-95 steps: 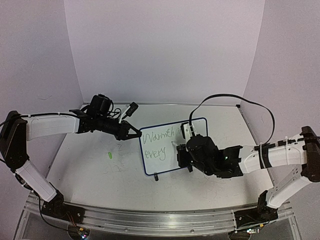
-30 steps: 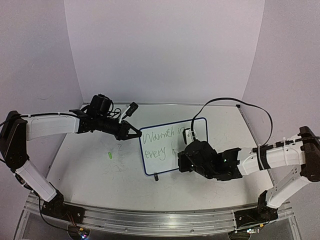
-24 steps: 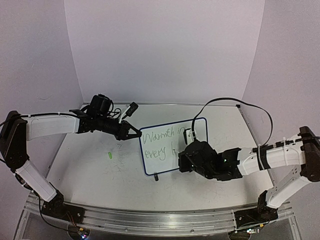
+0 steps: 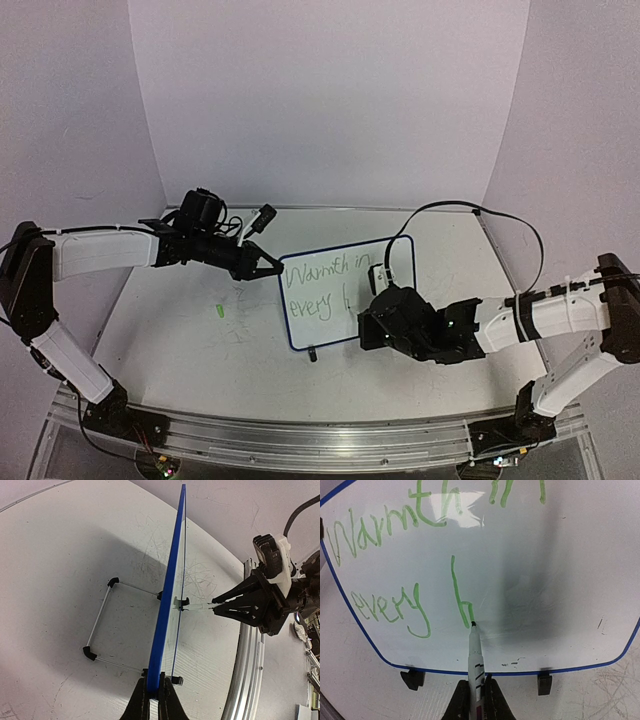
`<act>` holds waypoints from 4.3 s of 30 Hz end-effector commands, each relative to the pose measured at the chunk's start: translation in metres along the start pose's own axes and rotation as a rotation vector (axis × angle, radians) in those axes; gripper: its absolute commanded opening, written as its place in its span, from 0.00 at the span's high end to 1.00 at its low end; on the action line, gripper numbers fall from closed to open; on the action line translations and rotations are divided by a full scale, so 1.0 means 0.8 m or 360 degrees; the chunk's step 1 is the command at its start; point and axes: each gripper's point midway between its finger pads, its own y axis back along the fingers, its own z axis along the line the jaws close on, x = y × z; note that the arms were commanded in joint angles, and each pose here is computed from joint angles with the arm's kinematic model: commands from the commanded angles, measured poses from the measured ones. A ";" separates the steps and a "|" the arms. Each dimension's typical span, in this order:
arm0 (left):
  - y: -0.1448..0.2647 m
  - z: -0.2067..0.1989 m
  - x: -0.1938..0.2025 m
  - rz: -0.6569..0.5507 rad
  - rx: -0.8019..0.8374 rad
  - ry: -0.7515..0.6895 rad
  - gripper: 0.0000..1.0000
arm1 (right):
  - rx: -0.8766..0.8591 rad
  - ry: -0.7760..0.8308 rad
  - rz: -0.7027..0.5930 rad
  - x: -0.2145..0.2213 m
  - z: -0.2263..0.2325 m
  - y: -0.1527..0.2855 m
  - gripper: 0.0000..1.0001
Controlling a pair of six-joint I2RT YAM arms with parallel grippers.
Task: Write a sentence on the whiteboard
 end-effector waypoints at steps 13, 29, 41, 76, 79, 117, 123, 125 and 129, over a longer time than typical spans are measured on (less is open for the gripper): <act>0.003 0.007 -0.003 0.0000 -0.0087 -0.0114 1.00 | 0.0014 -0.0021 -0.0148 -0.041 -0.007 0.024 1.00; 0.004 0.006 -0.005 -0.0004 -0.0093 -0.0121 1.00 | -0.0010 0.0021 -0.0155 -0.047 0.008 0.013 1.00; 0.004 0.006 -0.004 -0.0003 -0.0093 -0.0124 1.00 | 0.0009 0.0025 -0.0158 -0.046 0.008 0.006 1.00; 0.000 0.008 0.000 0.0014 -0.0082 -0.0109 1.00 | 0.0096 0.0000 -0.0105 -0.024 -0.017 0.008 1.00; 0.000 0.007 -0.001 0.0012 -0.0081 -0.0111 1.00 | 0.0109 -0.0006 -0.0144 -0.035 -0.017 0.013 1.00; -0.001 0.007 0.000 0.0017 -0.0081 -0.0113 1.00 | 0.0110 -0.0035 -0.0049 -0.008 -0.033 0.006 1.00; -0.001 0.007 0.000 0.0017 -0.0081 -0.0113 1.00 | -0.0004 -0.0066 -0.0126 -0.033 -0.016 0.022 1.00; -0.001 0.007 0.000 0.0017 -0.0082 -0.0113 1.00 | 0.0003 -0.0076 -0.0144 -0.036 -0.019 0.024 1.00; 0.000 0.006 -0.001 0.0015 -0.0081 -0.0115 1.00 | 0.0057 -0.0080 -0.0153 -0.035 -0.027 0.020 1.00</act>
